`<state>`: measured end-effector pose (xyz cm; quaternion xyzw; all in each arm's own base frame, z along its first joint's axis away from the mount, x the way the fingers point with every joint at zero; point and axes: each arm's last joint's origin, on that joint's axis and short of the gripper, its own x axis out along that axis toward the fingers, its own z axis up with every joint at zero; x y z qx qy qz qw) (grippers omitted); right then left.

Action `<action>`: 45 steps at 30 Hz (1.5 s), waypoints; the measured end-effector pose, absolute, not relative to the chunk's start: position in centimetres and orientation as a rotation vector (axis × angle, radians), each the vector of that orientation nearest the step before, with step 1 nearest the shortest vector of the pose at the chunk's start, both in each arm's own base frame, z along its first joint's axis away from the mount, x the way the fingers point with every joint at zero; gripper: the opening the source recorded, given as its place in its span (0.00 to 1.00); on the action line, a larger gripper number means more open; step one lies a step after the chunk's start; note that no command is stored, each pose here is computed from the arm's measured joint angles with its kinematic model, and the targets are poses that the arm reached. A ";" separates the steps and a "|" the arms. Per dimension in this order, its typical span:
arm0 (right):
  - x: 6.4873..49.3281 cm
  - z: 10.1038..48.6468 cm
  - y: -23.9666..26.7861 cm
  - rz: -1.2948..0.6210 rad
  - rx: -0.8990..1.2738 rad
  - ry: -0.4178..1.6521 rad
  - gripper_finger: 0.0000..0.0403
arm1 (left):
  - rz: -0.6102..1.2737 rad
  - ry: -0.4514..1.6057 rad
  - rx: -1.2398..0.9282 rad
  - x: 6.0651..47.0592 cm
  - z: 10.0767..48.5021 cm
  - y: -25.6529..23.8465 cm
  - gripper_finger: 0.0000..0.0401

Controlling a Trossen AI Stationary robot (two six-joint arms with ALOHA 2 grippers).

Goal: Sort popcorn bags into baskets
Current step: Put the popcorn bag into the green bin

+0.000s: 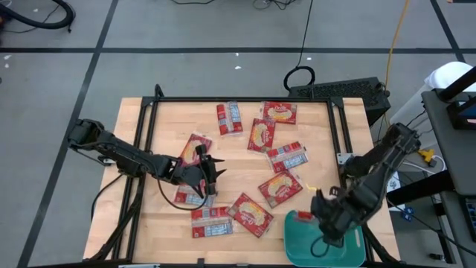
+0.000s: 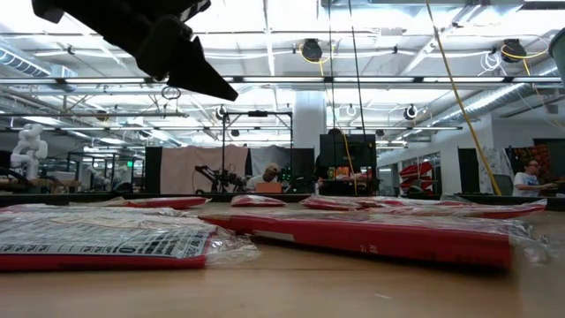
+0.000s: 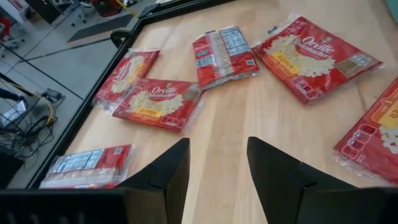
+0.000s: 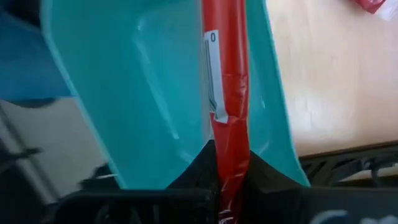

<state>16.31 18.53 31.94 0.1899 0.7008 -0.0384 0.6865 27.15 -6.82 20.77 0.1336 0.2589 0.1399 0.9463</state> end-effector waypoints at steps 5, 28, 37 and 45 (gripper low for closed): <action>16.3 29.8 20.5 -0.144 0.302 1.633 0.01 | 0.284 0.518 0.271 27.2 20.9 -6.8 0.41; 18.8 22.9 24.1 -0.194 0.023 1.737 0.08 | 0.281 0.523 0.288 27.2 20.8 -6.7 0.40; 18.2 22.7 25.5 -0.101 0.030 1.700 0.35 | 0.251 0.520 0.303 27.0 20.8 -7.5 0.40; 17.3 24.0 25.3 -0.086 0.160 1.786 0.46 | 0.233 0.522 0.303 27.0 20.8 -7.5 0.40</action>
